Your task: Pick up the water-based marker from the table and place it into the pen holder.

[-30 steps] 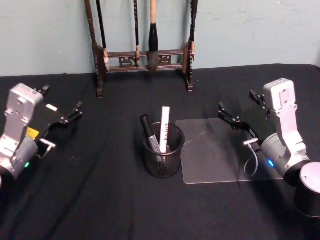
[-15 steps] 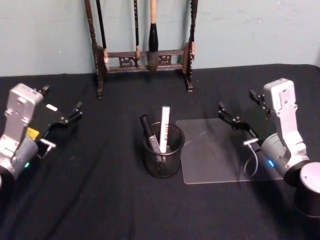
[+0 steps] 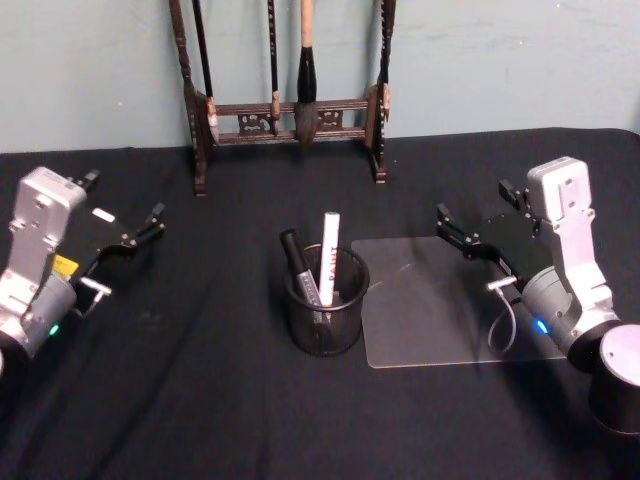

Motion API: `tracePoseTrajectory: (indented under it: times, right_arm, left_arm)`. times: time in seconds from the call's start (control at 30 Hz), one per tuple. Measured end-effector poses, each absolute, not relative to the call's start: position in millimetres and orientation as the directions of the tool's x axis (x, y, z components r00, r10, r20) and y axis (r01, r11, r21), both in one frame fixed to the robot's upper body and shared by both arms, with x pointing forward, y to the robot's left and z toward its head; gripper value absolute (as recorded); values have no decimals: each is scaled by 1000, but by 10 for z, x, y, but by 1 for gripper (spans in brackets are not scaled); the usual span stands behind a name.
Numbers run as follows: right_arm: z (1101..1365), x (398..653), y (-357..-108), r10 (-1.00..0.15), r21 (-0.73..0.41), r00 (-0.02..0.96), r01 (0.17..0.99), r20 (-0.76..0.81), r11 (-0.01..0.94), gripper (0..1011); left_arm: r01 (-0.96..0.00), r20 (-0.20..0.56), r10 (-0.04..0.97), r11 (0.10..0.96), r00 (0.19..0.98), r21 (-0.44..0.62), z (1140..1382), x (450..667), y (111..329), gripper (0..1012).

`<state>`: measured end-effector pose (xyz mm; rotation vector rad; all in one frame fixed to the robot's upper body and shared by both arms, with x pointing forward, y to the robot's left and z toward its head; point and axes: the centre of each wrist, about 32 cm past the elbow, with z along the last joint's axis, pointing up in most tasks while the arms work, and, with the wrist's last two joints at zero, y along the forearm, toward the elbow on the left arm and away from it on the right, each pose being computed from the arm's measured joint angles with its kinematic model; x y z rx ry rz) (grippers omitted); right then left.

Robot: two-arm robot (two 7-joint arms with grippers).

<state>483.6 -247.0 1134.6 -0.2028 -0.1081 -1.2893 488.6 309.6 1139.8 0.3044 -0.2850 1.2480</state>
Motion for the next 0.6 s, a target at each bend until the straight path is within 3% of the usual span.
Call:
tracePoseTrajectory:
  times: [0.6]
  right_arm:
    - [11346, 4835, -2470, -942, -89, 276, 961, 193, 263, 1000]
  left_arm:
    - [-955, 374, 880, 287, 292, 70, 11398, 4886, 3096, 1001]
